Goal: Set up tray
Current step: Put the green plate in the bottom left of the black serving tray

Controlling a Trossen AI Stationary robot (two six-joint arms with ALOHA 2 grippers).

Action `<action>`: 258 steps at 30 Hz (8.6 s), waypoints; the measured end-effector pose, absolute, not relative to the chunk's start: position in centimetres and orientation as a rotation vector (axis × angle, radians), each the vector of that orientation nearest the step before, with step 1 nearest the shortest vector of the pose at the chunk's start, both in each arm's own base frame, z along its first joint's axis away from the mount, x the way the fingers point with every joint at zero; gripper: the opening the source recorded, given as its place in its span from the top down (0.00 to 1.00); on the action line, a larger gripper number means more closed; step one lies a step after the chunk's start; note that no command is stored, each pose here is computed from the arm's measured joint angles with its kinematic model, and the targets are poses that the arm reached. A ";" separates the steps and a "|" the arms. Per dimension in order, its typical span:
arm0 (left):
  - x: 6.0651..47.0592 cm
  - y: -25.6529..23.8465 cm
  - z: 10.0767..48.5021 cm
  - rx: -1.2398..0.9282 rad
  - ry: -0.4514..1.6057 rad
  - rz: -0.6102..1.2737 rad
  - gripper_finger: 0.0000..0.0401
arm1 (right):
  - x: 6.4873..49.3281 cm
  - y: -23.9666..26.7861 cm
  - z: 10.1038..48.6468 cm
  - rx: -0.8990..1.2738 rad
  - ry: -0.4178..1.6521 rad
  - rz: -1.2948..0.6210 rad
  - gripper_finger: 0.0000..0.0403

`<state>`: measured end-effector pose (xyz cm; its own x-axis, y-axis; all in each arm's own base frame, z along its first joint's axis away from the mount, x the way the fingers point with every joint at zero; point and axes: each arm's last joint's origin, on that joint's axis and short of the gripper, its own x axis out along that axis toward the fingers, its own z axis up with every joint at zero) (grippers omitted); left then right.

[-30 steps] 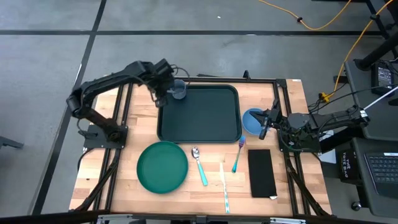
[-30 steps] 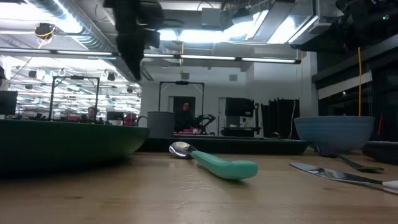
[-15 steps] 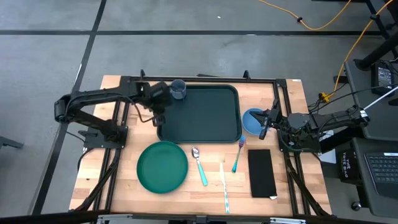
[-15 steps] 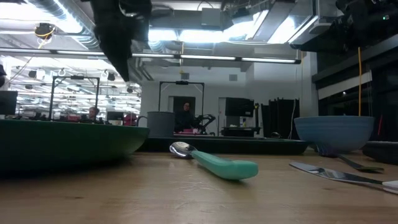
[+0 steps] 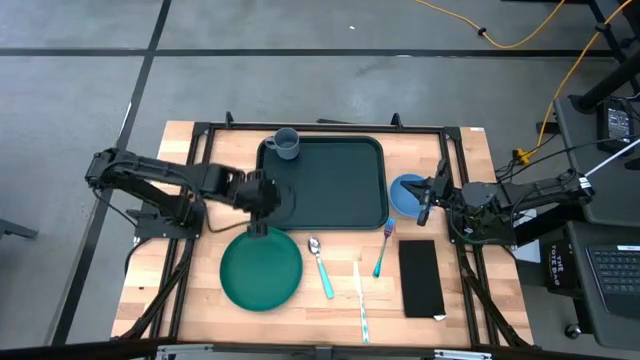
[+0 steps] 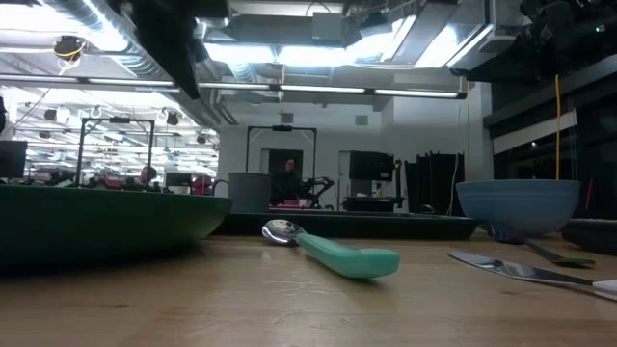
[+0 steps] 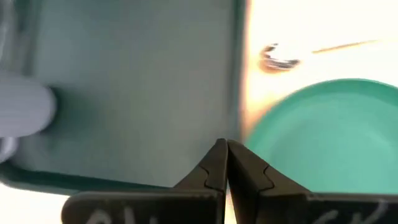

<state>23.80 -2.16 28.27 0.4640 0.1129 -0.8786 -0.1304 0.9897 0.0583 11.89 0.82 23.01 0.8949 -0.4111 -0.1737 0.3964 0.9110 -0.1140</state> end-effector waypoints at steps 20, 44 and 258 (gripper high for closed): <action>25.9 -17.1 27.0 -0.199 1.168 0.088 1.00 | 12.3 0.9 22.7 -0.077 0.223 -0.411 0.98; 28.6 -24.0 26.3 -0.296 1.283 0.218 0.98 | 12.9 1.1 22.1 -0.069 0.269 -0.389 0.98; 33.4 -7.7 21.6 0.299 1.349 0.154 1.00 | 12.7 1.2 21.3 -0.045 0.347 -0.346 0.98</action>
<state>33.37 -7.66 21.61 0.2178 0.2804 -0.9348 0.0620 0.9519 0.3000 12.73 1.22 21.32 0.8823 -0.3401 -0.3253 0.3248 0.9402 -0.1023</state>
